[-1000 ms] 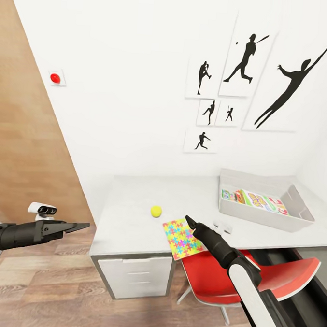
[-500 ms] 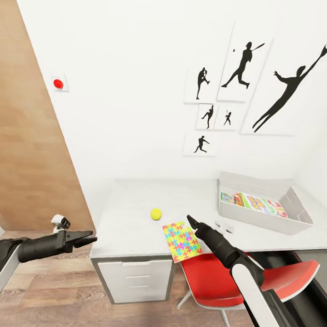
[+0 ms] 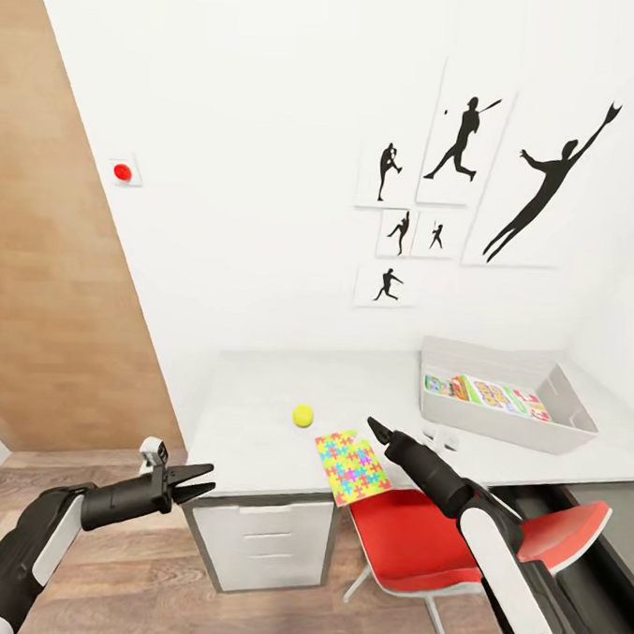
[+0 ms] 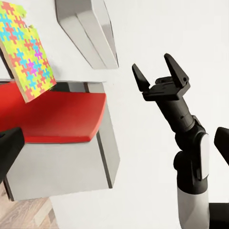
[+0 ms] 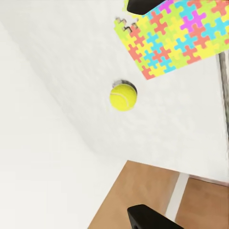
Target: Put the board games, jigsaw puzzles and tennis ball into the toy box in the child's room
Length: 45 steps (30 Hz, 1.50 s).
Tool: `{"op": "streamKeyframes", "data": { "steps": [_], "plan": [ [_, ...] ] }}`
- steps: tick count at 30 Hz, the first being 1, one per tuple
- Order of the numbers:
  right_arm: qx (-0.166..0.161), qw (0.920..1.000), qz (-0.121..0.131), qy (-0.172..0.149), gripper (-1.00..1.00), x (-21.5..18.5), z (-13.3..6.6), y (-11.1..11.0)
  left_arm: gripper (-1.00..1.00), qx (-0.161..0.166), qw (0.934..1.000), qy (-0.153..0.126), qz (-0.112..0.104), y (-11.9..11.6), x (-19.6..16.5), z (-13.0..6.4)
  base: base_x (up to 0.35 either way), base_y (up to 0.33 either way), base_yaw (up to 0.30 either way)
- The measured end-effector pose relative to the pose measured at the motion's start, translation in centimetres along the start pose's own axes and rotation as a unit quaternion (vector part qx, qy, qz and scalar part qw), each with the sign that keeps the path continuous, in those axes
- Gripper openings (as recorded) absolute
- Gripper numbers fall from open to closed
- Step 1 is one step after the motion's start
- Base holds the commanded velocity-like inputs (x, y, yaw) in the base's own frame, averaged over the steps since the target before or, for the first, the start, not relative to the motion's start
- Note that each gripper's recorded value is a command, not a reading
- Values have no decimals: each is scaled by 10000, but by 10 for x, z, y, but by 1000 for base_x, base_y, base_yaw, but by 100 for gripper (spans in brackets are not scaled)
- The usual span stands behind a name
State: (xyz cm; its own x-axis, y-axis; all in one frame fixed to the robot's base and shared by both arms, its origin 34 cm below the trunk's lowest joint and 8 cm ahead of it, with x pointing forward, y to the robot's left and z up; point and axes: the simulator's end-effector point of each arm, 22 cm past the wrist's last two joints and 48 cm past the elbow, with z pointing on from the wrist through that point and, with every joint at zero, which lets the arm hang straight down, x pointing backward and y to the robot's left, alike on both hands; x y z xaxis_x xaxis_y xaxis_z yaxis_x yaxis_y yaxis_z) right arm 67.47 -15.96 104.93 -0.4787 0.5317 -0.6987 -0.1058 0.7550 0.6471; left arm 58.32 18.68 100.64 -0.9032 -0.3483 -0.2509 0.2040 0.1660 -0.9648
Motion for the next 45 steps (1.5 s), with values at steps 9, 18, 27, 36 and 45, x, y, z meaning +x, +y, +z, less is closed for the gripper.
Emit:
{"op": "streamKeyframes", "data": {
  "steps": [9, 18, 27, 36, 45],
  "plan": [
    [-47, 10000, -19, -41, 100, -4, -3, 6, 100, 130, 9999, -23, 3, -8, 3, 10, -69, -7, 0],
    [-68, 10000, -15, 0, 100, -1, -3, 9, 100, 257, 9997, -48, 9, -13, 6, 22, -103, -64, 0],
    [-80, 10000, -8, 15, 100, 0, -2, 10, 100, 262, 9996, -59, 11, -13, 6, 21, -1, -1, 0],
    [-81, 10000, -5, 13, 100, 0, -2, 10, 100, 269, 9996, -65, 26, -13, 6, 21, 0, -36, 0],
    [-108, 9999, -16, 1, 100, -1, -3, 14, 100, 310, 9995, -88, 64, -17, 4, 20, 0, -1, -7]
  ]
}}
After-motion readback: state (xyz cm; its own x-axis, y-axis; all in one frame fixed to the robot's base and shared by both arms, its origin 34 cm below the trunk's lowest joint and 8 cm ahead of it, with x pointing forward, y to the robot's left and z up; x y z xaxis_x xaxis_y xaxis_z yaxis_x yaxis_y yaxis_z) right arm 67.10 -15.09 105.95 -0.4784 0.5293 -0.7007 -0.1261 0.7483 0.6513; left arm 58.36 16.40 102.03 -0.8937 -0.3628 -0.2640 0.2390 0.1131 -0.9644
